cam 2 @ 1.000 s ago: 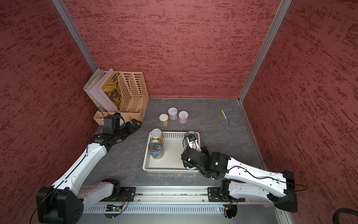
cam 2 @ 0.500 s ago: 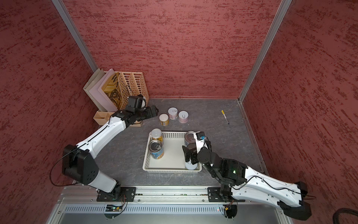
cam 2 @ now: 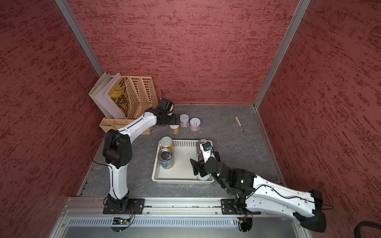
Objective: Put the canned food in the basket
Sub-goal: Pick up the canned food from the center of the board, then place the canned food in the basket.
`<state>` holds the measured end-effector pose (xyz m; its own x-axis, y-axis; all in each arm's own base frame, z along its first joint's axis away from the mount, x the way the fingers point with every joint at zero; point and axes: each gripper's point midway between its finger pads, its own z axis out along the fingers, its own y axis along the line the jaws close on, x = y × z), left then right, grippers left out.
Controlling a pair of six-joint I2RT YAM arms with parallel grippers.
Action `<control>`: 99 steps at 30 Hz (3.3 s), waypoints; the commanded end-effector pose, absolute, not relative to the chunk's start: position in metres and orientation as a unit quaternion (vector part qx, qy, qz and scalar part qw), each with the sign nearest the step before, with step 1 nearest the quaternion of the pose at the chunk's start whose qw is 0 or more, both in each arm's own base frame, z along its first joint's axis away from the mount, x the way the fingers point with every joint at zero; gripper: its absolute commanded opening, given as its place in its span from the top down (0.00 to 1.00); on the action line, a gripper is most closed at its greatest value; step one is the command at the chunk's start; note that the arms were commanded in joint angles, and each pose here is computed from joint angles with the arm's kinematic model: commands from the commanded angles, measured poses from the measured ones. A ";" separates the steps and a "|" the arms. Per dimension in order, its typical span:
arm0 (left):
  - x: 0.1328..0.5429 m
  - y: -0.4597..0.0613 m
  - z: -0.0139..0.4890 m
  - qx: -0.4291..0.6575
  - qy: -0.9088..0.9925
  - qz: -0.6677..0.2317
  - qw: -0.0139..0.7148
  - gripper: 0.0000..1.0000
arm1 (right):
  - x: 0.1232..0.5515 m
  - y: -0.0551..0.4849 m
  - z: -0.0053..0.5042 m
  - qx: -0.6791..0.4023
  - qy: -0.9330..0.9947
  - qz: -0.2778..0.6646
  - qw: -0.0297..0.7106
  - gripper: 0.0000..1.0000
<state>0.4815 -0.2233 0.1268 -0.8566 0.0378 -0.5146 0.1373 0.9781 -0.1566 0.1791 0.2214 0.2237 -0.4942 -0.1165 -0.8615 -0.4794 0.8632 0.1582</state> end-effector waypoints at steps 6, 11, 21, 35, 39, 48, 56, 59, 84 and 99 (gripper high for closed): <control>0.488 -0.217 0.106 0.058 0.967 -0.034 0.246 0.00 | 0.179 0.227 0.243 -0.171 0.837 0.216 0.474 0.02; 0.491 -0.214 0.092 0.061 0.970 -0.015 0.235 0.00 | 0.178 0.226 0.244 -0.170 0.835 0.220 0.474 0.02; 0.492 -0.215 0.074 0.067 0.973 -0.010 0.219 0.01 | 0.177 0.228 0.243 -0.173 0.837 0.219 0.471 0.02; 0.492 -0.215 0.073 0.067 0.975 -0.008 0.213 0.41 | 0.177 0.228 0.242 -0.175 0.838 0.219 0.469 0.02; 0.491 -0.214 0.076 0.067 0.975 -0.007 0.214 0.49 | 0.177 0.227 0.243 -0.174 0.837 0.219 0.470 0.02; 0.488 -0.219 0.120 0.065 0.967 -0.020 0.244 0.71 | 0.177 0.229 0.241 -0.175 0.838 0.219 0.468 0.02; 0.473 -0.223 0.177 0.056 0.956 -0.034 0.285 0.80 | 0.177 0.229 0.241 -0.174 0.838 0.219 0.468 0.02; 0.462 -0.227 0.194 0.047 0.953 -0.049 0.295 0.82 | 0.177 0.228 0.241 -0.173 0.839 0.219 0.468 0.02; 0.290 -0.291 0.249 0.094 0.919 -0.171 0.344 0.82 | 0.186 0.162 0.261 -0.049 0.813 0.206 0.542 0.02; 0.212 -0.314 0.226 0.154 0.914 -0.189 0.324 0.83 | 0.187 0.157 0.262 -0.040 0.810 0.204 0.548 0.02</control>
